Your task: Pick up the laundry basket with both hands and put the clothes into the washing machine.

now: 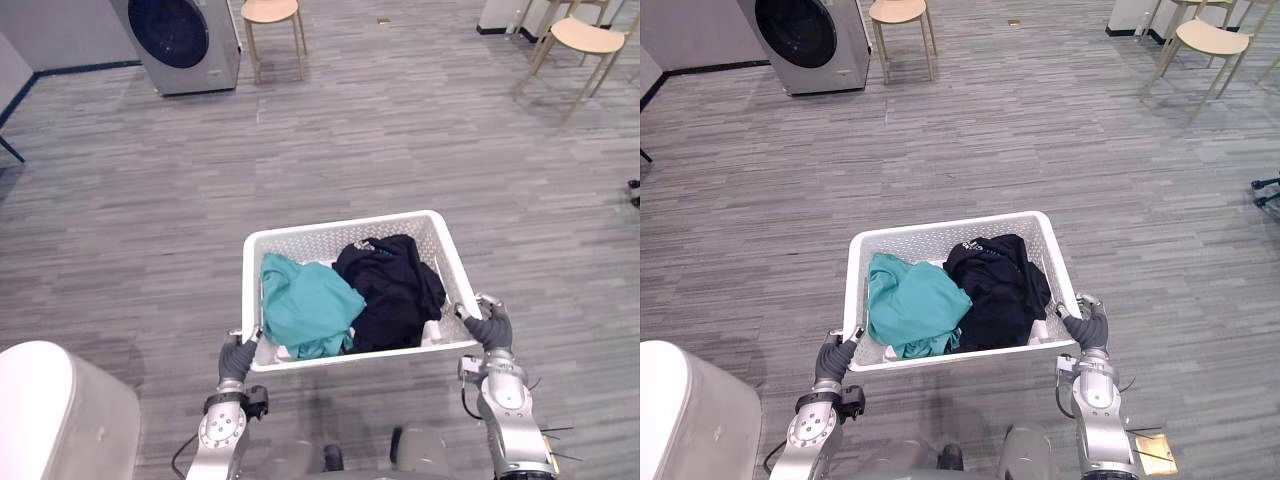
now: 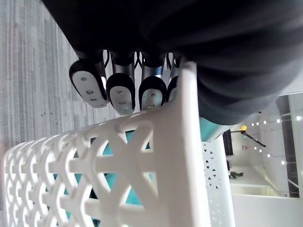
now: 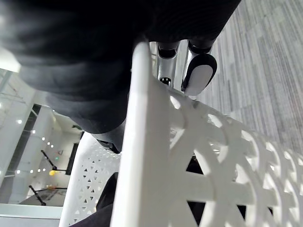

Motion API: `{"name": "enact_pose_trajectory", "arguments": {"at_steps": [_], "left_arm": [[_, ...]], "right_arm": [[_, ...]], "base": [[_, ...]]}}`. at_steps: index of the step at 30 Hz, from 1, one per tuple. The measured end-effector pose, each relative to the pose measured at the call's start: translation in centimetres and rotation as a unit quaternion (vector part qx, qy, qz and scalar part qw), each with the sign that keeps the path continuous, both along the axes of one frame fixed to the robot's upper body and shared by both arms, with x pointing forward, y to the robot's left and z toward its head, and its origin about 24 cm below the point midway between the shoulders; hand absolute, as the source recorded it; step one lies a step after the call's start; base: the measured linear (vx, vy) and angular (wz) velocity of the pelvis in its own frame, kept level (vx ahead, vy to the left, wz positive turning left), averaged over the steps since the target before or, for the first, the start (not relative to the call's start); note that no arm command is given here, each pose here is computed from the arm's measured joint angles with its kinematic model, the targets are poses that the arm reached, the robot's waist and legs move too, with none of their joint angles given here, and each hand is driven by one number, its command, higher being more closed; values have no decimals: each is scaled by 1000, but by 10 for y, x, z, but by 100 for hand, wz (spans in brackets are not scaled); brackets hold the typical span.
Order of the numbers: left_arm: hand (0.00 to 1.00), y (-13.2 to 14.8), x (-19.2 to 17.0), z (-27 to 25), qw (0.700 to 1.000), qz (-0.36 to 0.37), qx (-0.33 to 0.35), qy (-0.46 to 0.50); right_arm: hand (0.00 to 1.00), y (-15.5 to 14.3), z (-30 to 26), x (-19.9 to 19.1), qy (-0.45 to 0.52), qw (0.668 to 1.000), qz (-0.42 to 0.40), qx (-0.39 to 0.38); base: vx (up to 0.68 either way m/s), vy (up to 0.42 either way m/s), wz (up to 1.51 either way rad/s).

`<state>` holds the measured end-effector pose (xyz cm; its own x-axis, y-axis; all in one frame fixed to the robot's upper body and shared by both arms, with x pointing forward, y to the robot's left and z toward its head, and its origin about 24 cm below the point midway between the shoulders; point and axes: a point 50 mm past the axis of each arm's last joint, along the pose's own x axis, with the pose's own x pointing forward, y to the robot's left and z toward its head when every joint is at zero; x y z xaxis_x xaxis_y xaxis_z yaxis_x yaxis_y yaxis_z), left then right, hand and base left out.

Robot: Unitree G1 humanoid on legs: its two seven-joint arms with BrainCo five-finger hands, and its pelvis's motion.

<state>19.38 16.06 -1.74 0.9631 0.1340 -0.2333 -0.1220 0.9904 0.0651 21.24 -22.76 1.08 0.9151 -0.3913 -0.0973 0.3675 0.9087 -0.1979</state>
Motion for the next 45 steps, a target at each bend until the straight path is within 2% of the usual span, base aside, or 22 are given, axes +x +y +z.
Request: {"name": "enact_pose_trajectory", "arguments": {"at_steps": [7, 13, 17, 23, 29, 36, 39, 42, 45], "left_arm": [[100, -11, 2, -8, 1000, -8, -11, 16], [100, -9, -12, -8, 999, 8, -21, 22], [100, -10, -9, 2, 1000, 11, -26, -6], [100, -12, -5, 12, 999, 14, -31, -23], [100, -4, -12, 2, 1000, 7, -8, 11], [100, -2, 4, 1, 999, -26, 23, 6], [100, -16, 4, -8, 999, -27, 1, 26], [100, -19, -7, -16, 999, -22, -6, 46], [100, -20, -14, -8, 999, -18, -12, 31]], "right_arm": [[100, -10, -5, -10, 17, 1000, -14, -10], [100, -4, 10, -12, -8, 1000, -6, -15], [100, -4, 20, -1, -31, 999, -5, -23], [100, -5, 10, 10, -12, 1000, -6, -26], [100, 3, -13, 1, 30, 999, -13, 1], [100, -2, -13, -6, 26, 1000, -16, -2], [100, -15, -13, -10, 42, 999, -19, -27], [100, -14, -12, -22, 50, 998, -19, -30], [100, -12, 4, -31, 15, 999, -30, -34]], "base": [[716, -209, 19], [768, -151, -33], [622, 132, -22], [773, 328, -16], [679, 236, 20], [783, 16, 57], [937, -134, 44], [868, -143, 25], [755, -51, 21]]}}
